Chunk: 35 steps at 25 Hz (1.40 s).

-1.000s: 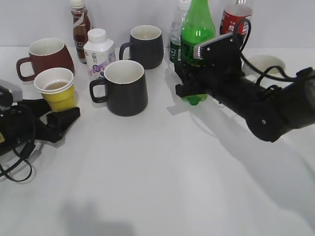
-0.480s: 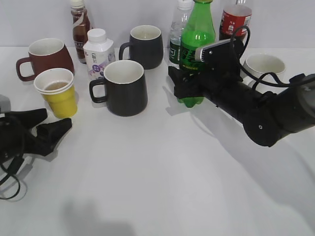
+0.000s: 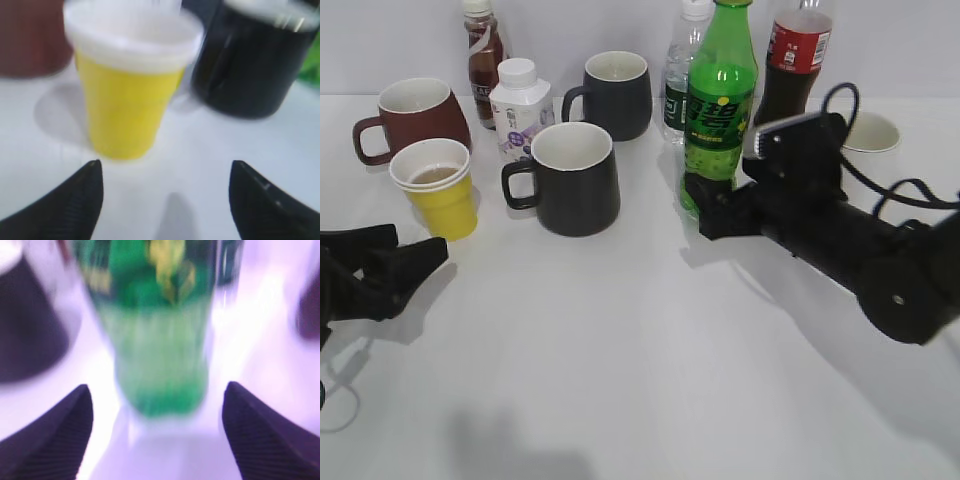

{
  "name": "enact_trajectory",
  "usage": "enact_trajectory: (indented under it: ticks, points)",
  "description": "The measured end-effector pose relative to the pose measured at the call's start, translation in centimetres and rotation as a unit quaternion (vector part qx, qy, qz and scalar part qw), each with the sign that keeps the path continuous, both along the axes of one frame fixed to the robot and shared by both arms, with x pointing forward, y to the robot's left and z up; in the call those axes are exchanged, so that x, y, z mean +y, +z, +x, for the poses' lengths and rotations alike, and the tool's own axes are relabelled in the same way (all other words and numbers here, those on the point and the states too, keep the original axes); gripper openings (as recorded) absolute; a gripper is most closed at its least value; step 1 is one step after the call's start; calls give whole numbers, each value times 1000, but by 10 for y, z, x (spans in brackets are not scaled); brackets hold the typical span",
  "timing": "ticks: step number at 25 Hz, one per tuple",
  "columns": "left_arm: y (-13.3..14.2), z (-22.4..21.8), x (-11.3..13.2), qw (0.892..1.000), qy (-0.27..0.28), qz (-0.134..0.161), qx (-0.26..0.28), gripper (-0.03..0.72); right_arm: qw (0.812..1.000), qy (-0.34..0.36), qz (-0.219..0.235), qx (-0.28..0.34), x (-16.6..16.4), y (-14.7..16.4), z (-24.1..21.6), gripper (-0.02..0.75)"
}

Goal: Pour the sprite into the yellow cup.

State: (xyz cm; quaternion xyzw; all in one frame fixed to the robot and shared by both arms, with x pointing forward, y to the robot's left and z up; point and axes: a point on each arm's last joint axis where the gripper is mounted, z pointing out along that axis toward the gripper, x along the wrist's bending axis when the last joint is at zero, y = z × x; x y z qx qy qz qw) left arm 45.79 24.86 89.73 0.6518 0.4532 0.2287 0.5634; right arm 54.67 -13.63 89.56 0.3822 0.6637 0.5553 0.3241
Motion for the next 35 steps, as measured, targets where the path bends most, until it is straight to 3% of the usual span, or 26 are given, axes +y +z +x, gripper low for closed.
enact_trajectory:
  ticks: [6,10,13,17,23,26,29,32,35]
  points:
    - [20,-9,3,998,23,-13,58,591,998,-9,-1,68,-13,6,-24,599]
    - [35,-17,8,992,63,-32,102,591,990,-10,-39,135,-18,21,-35,587]
    - [40,-24,13,986,91,-20,141,590,979,-20,-70,193,-23,35,-42,580]
    - [47,-33,18,976,127,-8,179,577,954,-36,-117,272,-32,59,-53,554]
    - [71,-43,11,977,128,-17,172,545,899,-61,-174,398,-50,103,-83,535]
    - [78,-44,10,976,138,-9,166,534,885,-65,-184,424,-61,124,-105,535]
    - [82,-41,8,974,153,20,167,533,880,-67,-186,431,-73,144,-129,535]
    - [92,-35,13,961,209,61,171,533,891,-67,-175,413,-84,165,-151,535]
    - [108,-27,26,932,299,94,180,533,912,-67,-154,375,-95,183,-171,534]
